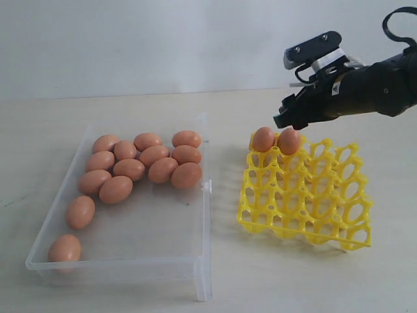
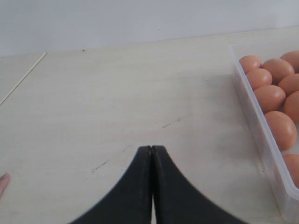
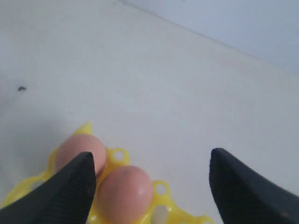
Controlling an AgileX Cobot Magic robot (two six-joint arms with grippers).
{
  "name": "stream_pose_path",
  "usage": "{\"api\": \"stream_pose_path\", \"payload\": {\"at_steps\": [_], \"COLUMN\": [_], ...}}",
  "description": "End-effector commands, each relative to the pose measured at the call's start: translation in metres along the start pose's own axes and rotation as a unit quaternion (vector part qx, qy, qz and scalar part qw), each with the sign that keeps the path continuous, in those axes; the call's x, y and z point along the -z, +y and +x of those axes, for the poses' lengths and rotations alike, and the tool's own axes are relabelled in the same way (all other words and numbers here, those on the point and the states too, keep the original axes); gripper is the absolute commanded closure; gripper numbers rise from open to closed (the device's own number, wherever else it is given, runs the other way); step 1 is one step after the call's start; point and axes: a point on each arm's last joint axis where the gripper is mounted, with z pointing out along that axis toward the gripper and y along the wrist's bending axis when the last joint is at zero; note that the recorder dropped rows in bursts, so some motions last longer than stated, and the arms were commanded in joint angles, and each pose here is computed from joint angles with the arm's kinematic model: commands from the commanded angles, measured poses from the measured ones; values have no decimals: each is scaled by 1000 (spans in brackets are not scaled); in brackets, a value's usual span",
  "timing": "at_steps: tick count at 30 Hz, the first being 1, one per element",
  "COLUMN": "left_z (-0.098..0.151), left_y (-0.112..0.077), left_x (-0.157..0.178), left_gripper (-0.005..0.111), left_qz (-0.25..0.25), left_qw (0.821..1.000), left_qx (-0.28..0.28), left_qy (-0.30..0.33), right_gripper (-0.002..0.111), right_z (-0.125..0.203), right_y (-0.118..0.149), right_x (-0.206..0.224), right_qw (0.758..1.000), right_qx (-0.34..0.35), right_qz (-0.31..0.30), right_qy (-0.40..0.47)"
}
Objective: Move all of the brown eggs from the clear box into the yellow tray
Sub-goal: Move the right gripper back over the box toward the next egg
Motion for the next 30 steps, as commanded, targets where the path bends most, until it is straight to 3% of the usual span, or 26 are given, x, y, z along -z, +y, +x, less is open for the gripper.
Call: {"api": "stream_pose_path", "payload": {"at_steps": [1, 6, 8, 12, 13, 18, 21, 24, 28, 30], "left_z": [-2, -2, -2, -2, -2, -2, -2, -2, -2, -2], "left_y": [0, 0, 0, 0, 0, 0, 0, 0, 0, 0], "left_x": [1, 1, 1, 1, 1, 1, 1, 1, 1, 1], "left_gripper": [107, 107, 107, 107, 107, 107, 107, 107, 107, 107], "left_qz": [4, 4, 4, 4, 4, 4, 4, 4, 4, 4], "left_qw": [1000, 1000, 1000, 1000, 1000, 1000, 1000, 1000, 1000, 1000], "left_qx": [4, 4, 4, 4, 4, 4, 4, 4, 4, 4], "left_qy": [-5, -5, -5, -5, -5, -5, -5, -5, -5, -5], "right_gripper": [42, 54, 67, 104, 108, 108, 105, 90, 70, 62], "right_z": [-23, -41, -46, -54, -60, -75, -71, -69, -88, -92], "right_y": [2, 26, 46, 87, 108, 152, 189, 226, 259, 272], "right_x": [26, 51, 60, 76, 83, 97, 93, 81, 68, 54], "right_qw": [999, 997, 997, 993, 990, 982, 968, 933, 925, 920], "right_qx": [-35, -33, -22, 13, 20, 36, 100, 142, 163, 144], "right_qz": [1, -24, -46, -91, -116, -167, -227, -292, -311, -313], "right_qy": [-39, -60, -59, -68, -80, -75, 30, 154, 146, 188]}}
